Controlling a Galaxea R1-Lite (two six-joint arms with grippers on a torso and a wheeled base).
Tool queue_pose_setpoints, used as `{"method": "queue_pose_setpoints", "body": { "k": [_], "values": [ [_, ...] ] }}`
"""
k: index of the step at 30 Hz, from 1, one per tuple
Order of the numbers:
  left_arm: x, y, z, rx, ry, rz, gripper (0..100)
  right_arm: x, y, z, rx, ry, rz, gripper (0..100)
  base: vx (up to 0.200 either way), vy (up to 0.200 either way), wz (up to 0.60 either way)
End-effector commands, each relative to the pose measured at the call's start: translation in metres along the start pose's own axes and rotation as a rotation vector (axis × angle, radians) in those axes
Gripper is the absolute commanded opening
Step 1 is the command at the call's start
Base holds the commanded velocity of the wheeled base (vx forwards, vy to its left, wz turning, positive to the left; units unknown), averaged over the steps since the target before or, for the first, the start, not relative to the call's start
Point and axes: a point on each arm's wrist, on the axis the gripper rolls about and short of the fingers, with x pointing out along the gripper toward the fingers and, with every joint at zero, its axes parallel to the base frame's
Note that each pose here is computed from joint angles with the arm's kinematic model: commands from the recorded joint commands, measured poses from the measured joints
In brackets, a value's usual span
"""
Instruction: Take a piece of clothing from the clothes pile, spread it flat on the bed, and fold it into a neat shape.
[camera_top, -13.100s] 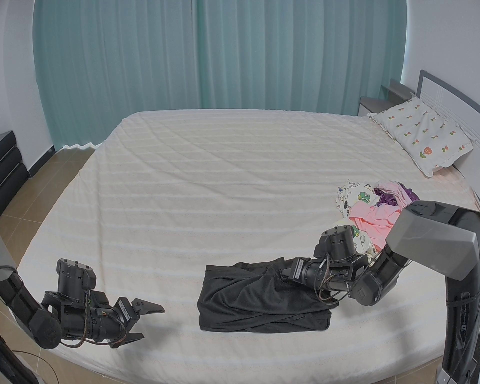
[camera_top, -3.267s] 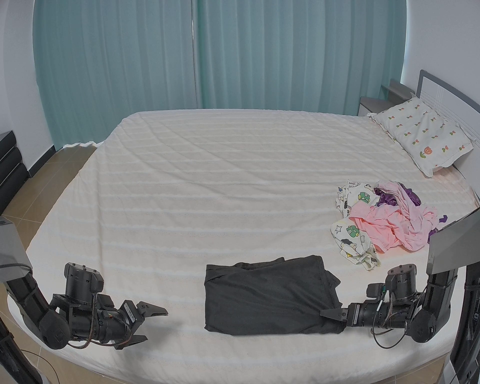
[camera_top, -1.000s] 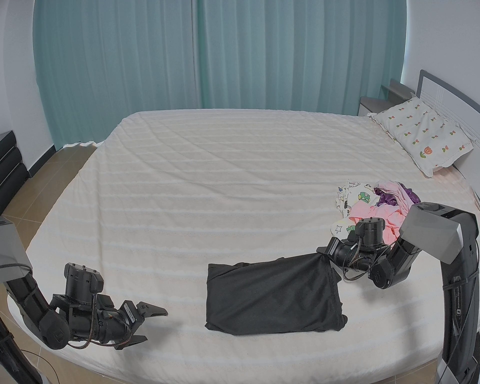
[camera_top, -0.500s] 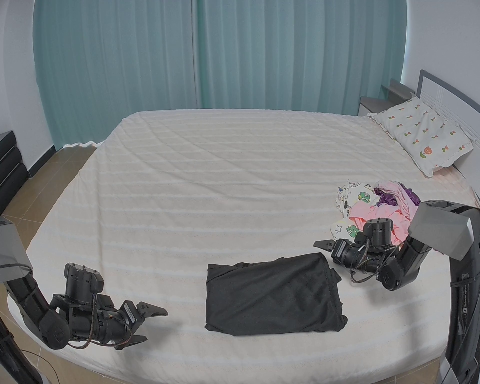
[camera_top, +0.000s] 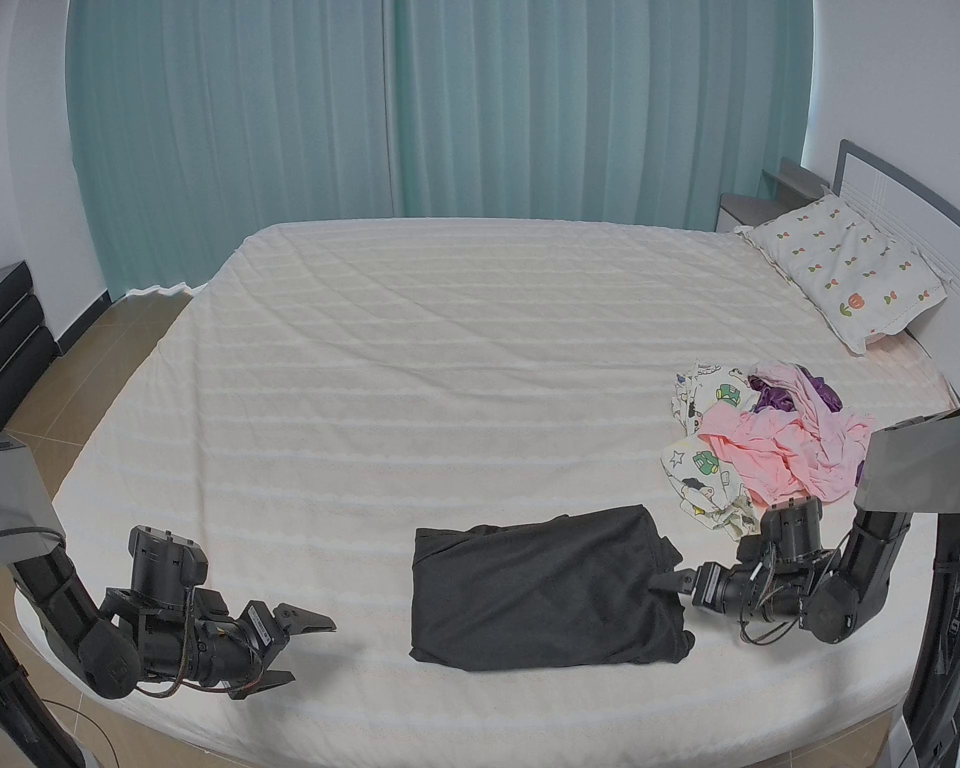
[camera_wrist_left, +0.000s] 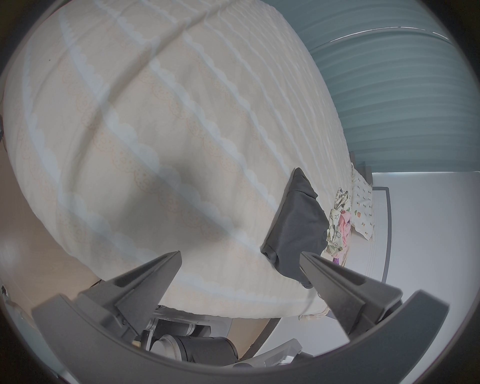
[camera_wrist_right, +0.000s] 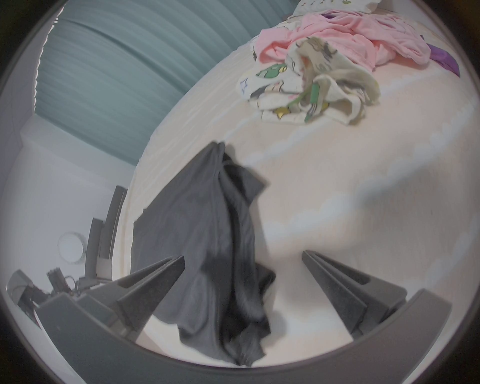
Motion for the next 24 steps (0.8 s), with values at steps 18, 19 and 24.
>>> {"method": "queue_pose_setpoints", "body": {
  "k": [18,19,24],
  "values": [
    [0.001,0.000,0.000,0.002,0.001,0.002,100,-0.019,0.008,-0.051,-0.066,0.150,0.000,0,0.000,0.000,0.00],
    [0.001,0.000,0.000,0.002,0.001,0.002,100,-0.020,0.008,-0.051,-0.064,0.150,-0.002,0,0.000,0.000,0.00],
    [0.001,0.001,0.000,0.002,0.003,0.004,100,-0.023,0.006,-0.054,-0.065,0.162,-0.010,0,0.000,0.000,0.00]
  ]
}}
